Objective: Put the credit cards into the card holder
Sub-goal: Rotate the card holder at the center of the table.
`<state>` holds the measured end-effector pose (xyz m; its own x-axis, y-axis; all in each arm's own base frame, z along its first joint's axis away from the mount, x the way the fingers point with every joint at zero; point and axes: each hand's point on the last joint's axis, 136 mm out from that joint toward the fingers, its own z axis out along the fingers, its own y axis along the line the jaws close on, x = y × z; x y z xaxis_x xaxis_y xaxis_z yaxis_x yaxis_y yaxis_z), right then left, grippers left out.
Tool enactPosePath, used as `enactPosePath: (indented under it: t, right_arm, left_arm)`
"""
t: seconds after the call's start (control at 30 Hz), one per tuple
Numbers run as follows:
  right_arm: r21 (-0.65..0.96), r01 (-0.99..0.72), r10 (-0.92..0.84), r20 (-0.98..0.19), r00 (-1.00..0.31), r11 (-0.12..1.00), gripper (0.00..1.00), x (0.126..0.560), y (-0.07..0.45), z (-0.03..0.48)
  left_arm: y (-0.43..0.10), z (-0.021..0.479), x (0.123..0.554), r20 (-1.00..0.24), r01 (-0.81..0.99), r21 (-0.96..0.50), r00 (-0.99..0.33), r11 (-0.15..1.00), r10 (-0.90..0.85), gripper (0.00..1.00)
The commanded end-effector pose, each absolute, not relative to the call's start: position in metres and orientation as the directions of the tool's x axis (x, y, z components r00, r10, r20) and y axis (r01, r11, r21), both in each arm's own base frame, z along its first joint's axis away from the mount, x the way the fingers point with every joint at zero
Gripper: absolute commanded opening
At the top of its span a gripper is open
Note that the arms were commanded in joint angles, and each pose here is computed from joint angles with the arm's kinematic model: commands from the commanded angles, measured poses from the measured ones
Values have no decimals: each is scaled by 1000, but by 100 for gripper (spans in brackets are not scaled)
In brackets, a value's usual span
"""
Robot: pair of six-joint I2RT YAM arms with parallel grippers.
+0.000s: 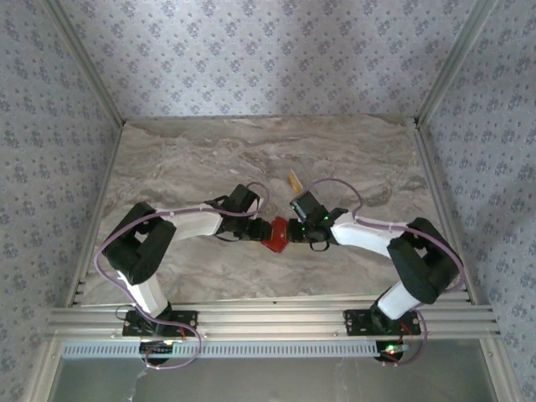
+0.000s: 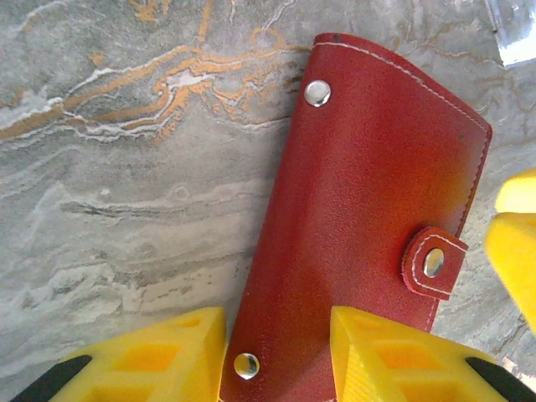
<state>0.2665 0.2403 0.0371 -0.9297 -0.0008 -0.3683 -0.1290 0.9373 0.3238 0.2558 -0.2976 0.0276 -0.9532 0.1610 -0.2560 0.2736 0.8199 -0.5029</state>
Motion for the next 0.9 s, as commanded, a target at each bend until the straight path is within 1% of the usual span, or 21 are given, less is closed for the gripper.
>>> enactPosePath:
  t: [0.0,0.23,0.47,0.57,0.7,0.8,0.87]
  right_arm:
    - [355,-163,-20,-374,-927,921,32,275,258,42]
    - [373,-176,-38,-348,-937,911,30,283,275,27]
    - [363,-298,-145,-393,-908,883,30,288,298,30]
    - [322,-311,-168,-404,-899,894,30,289,296,33]
    - [246,-312,-175,-456,-872,917,31,291,284,49]
    - [215,-307,-173,-481,-859,927,33,291,277,62]
    - [204,-313,-180,-490,-853,928,37,288,275,69]
  left_arm:
    - [-297,23,247,-246,277,-496,-954,823,172,36]
    - [-292,18,234,-237,258,-491,-959,832,158,32]
    - [-286,16,214,-236,227,-492,-964,841,123,31]
    - [-277,17,213,-233,184,-482,-969,856,77,31]
    - [-265,37,220,-263,154,-487,-965,860,24,36]
    - [-258,58,230,-270,126,-543,-962,830,-31,37]
    - [-256,73,238,-275,123,-580,-960,806,-51,37]
